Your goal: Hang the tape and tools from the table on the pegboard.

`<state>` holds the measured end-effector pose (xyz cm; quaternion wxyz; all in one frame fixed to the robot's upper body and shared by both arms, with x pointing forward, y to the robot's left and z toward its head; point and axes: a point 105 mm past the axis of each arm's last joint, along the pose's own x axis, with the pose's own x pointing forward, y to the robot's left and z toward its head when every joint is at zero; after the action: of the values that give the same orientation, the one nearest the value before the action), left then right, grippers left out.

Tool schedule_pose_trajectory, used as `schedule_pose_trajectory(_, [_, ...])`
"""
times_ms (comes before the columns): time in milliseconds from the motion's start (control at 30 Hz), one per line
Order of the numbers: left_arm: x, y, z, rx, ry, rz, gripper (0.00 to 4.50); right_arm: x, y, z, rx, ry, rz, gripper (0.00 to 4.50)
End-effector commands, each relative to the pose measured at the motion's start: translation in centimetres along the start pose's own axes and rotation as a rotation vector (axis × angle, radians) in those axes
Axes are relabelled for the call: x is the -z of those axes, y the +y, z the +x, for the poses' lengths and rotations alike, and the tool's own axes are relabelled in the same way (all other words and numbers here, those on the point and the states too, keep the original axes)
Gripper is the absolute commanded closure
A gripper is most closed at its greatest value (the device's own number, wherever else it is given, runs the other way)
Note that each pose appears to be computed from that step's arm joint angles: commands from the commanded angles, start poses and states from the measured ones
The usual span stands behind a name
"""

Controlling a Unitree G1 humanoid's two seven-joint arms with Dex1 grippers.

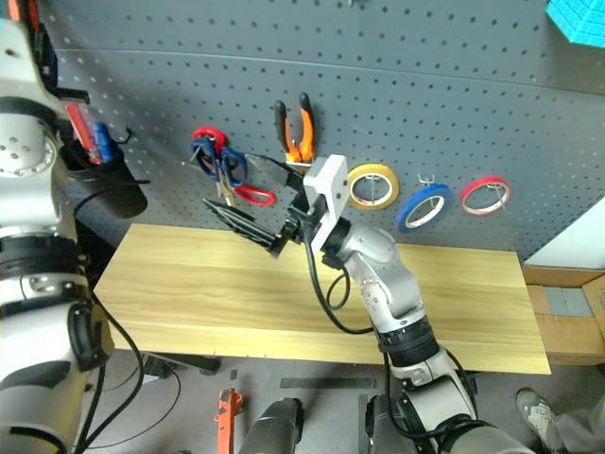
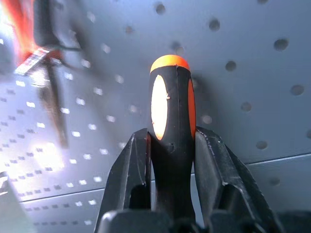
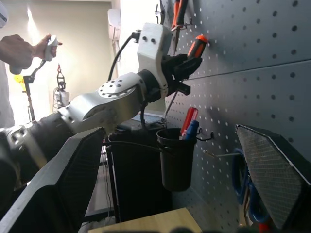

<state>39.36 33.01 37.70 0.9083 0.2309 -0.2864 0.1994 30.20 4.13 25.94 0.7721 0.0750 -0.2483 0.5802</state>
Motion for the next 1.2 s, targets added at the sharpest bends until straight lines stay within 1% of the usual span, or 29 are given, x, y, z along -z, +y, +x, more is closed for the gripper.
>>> schedule_pose_trajectory(33, [-1.4,1.0,0.5,-0.010,-0.064,0.008,3.63,-1.5,0.1,0.3,-0.022,-0.043,-0.046,0.00])
schedule_pose_trajectory(100, [-0.6,0.8,0.2,0.000,-0.048,0.004,3.63,-1.6,0.0,0.1,-0.019,-0.037,-0.048,0.00])
schedule_pose_trajectory(200, [1.6,0.1,-1.3,0.010,0.004,-0.021,3.63,-1.0,0.0,-0.4,-0.013,-0.005,-0.038,0.00])
schedule_pose_trajectory(433, [3.5,-0.4,-4.5,0.012,0.078,-0.053,3.63,-0.7,0.6,-1.0,-0.014,0.020,-0.021,0.00])
schedule_pose_trajectory(533, [4.0,-0.3,-5.7,0.004,0.109,-0.057,3.63,-0.7,0.7,-1.0,-0.017,0.028,-0.014,0.00])
schedule_pose_trajectory(867, [4.2,1.3,-7.9,-0.049,0.174,-0.094,3.63,-0.3,0.7,-1.3,-0.026,0.051,-0.016,0.00])
schedule_pose_trajectory(1067, [4.7,1.6,-8.4,-0.074,0.213,-0.145,1.58,-0.1,0.6,-1.4,-0.023,0.058,-0.017,0.00])
schedule_pose_trajectory(1200, [4.9,1.5,-8.3,-0.073,0.225,-0.159,0.12,-0.1,0.5,-1.5,-0.022,0.060,-0.021,0.00])
